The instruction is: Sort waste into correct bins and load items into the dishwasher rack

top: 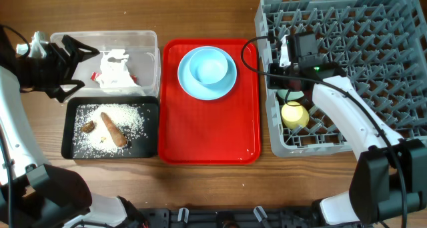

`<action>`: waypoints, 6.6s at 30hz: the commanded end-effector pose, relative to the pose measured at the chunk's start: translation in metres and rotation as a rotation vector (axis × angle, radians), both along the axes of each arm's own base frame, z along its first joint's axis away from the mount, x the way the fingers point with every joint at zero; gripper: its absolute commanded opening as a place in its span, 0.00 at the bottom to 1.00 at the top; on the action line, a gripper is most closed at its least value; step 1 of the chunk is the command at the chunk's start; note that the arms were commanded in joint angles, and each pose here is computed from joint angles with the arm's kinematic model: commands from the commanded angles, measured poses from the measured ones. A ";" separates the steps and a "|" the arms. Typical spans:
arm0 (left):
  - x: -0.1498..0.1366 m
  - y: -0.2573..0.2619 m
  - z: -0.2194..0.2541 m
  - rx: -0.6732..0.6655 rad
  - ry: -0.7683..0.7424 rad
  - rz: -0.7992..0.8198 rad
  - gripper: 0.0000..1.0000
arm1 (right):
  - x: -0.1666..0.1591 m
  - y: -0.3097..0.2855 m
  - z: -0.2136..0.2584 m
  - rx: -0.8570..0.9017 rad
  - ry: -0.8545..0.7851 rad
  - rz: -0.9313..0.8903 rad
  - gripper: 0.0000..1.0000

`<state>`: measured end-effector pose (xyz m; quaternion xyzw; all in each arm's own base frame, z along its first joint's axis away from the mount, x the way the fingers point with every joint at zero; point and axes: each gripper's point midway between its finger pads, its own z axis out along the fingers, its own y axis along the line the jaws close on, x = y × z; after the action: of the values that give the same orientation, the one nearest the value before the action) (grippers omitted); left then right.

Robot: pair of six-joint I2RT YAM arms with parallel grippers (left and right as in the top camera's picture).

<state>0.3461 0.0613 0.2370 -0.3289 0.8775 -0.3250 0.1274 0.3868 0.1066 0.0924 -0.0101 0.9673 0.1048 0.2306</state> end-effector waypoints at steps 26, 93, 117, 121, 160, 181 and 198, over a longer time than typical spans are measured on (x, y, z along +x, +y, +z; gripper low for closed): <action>0.000 0.002 -0.001 -0.002 0.008 0.011 1.00 | -0.011 0.146 0.164 0.369 -0.349 0.733 0.94; 0.000 0.002 -0.001 -0.002 0.008 0.011 1.00 | 0.006 0.191 -0.061 -0.172 -0.090 0.845 0.15; 0.000 0.002 -0.001 -0.002 0.008 0.011 1.00 | -0.009 0.188 0.150 0.385 -0.345 0.776 0.04; 0.000 0.002 -0.001 -0.002 0.008 0.011 1.00 | 0.000 0.134 0.192 0.578 -0.365 0.716 0.04; 0.000 0.002 -0.001 -0.002 0.008 0.011 1.00 | 0.084 -0.035 0.104 1.171 -0.141 0.410 0.05; 0.000 0.002 -0.001 -0.002 0.008 0.011 1.00 | 0.088 -0.043 0.085 1.113 -0.171 0.363 0.13; 0.000 0.002 -0.001 -0.002 0.008 0.011 1.00 | 0.095 -0.130 0.089 1.098 -0.249 0.166 0.49</action>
<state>0.3455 0.0615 0.2365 -0.3298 0.8779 -0.3234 0.1261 0.4829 -0.0088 0.1826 0.0055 0.7321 0.6119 0.2992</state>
